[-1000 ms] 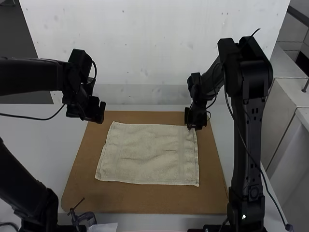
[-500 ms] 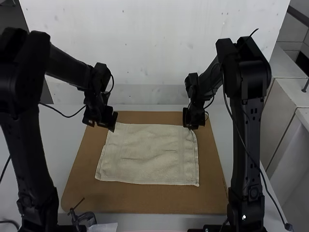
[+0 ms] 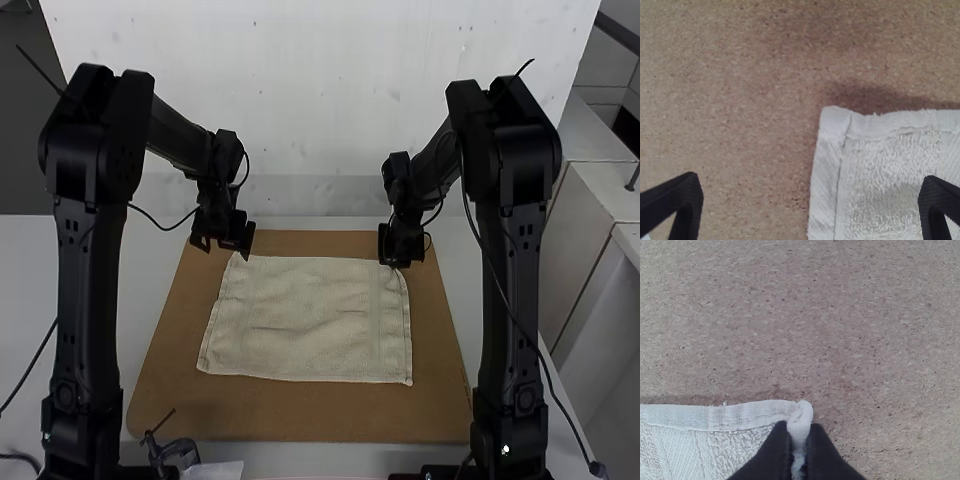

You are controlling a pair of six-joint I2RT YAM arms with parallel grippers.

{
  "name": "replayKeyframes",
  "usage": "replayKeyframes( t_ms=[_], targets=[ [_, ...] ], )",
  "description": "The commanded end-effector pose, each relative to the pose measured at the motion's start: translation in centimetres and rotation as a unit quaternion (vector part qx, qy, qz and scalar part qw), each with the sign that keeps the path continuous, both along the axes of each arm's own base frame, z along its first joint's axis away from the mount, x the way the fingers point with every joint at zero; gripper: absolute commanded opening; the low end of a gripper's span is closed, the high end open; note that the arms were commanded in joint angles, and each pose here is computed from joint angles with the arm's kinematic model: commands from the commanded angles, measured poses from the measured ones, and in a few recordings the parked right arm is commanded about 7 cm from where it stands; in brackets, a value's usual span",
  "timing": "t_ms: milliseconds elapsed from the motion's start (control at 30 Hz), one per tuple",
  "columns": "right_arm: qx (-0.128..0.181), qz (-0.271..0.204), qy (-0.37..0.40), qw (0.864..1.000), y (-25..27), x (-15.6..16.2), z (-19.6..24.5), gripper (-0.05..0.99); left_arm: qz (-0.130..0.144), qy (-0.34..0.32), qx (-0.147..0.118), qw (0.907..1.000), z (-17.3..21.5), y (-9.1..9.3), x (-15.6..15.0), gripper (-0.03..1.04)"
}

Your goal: Fold the towel.

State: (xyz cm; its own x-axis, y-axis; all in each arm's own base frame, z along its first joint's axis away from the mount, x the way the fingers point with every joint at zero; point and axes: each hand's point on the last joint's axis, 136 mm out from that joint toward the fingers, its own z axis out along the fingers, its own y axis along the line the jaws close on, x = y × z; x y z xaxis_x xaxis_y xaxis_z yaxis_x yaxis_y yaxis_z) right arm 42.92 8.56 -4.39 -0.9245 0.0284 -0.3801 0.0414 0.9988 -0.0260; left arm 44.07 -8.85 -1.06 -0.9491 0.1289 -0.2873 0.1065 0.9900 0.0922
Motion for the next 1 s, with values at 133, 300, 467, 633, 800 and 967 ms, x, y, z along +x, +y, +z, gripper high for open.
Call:
replayKeyframes(
  t_ms=[133, 300, 467, 633, 800, 967],
  targets=[
    [-0.038, 0.008, 0.042, 0.998, -0.8, -2.8, -2.9, 0.01, -0.004, 0.030, -0.022, 0.9993, -1.6, -1.1, 0.6, 0.90],
    [-0.042, 0.014, 0.031, 0.999, -0.4, -3.2, -1.9, 0.02, 0.012, 0.110, -0.066, 0.9917, -3.3, -1.9, -1.3, 0.52],
    [-0.042, 0.020, 0.028, 0.999, -0.4, -3.7, -1.7, 0.01, 0.015, 0.114, -0.051, 0.9920, -4.1, -1.1, -1.4, 0.05],
    [-0.042, 0.022, 0.027, 0.999, -0.4, -3.8, -1.7, 0.01, 0.015, 0.094, -0.036, 0.9948, -3.6, -0.7, -0.7, 0.02],
    [-0.032, 0.015, -0.007, 0.999, -0.2, -1.6, 0.5, 0.01, 0.024, 0.065, -0.032, 0.9971, -1.8, -0.5, 0.0, 0.02],
    [-0.022, 0.011, -0.053, 0.998, 0.4, 0.9, 3.9, 0.01, 0.032, 0.036, -0.042, 0.9980, 1.3, -0.7, -0.4, 0.02]
  ],
)
